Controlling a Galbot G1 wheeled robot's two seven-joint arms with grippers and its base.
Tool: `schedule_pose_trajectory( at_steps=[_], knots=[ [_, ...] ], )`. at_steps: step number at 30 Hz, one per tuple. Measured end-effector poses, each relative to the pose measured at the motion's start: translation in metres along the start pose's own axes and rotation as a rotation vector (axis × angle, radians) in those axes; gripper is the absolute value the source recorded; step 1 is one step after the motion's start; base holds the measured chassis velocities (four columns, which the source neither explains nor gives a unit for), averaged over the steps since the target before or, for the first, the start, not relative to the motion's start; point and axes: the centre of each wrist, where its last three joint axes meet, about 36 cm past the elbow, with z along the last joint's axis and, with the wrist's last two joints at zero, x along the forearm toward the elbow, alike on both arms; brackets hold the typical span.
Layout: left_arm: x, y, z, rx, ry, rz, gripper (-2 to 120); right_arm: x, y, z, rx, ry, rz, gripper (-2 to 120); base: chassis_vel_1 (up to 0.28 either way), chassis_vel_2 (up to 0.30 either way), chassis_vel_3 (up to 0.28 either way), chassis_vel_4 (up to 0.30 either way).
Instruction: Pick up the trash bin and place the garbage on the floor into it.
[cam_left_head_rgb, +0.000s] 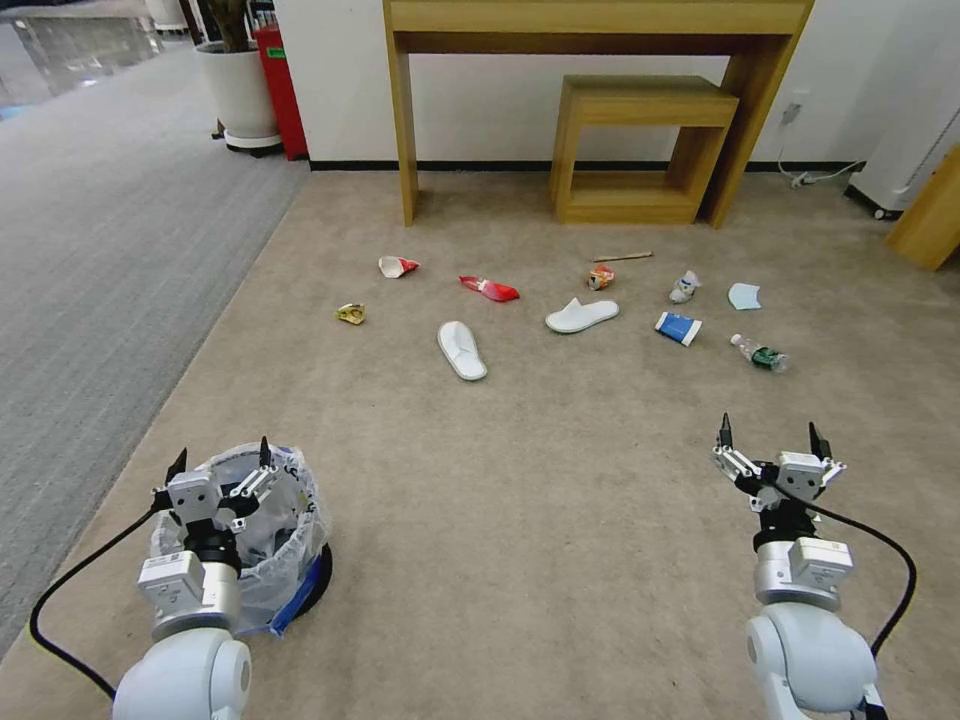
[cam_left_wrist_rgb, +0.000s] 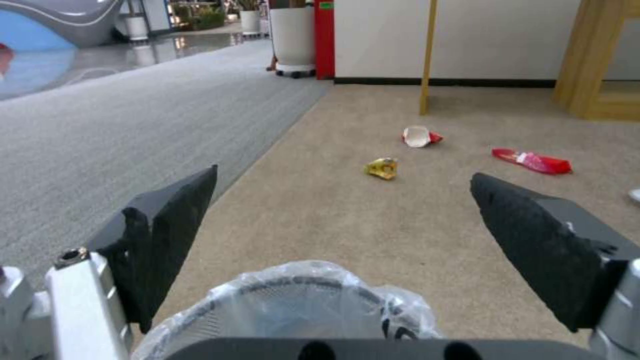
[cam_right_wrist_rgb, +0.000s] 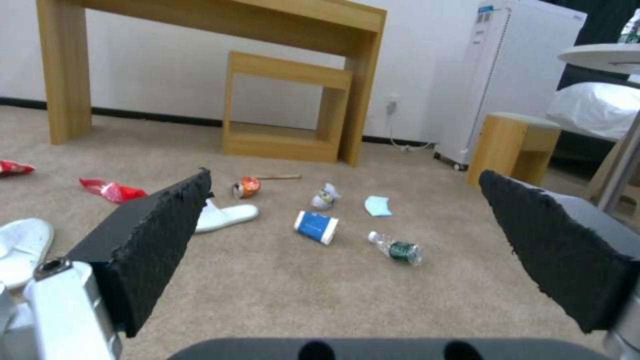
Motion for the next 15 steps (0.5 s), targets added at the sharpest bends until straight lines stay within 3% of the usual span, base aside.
schedule_pose_trajectory(
  at_steps=[15],
  knots=[
    [-0.0008,0.0002,0.0021,-0.001,0.000,0.000,100,0.0010,0.0010,0.0053,0.004,-0.005,0.004,100,0.097,0.097,-0.101,-0.103]
  ],
)
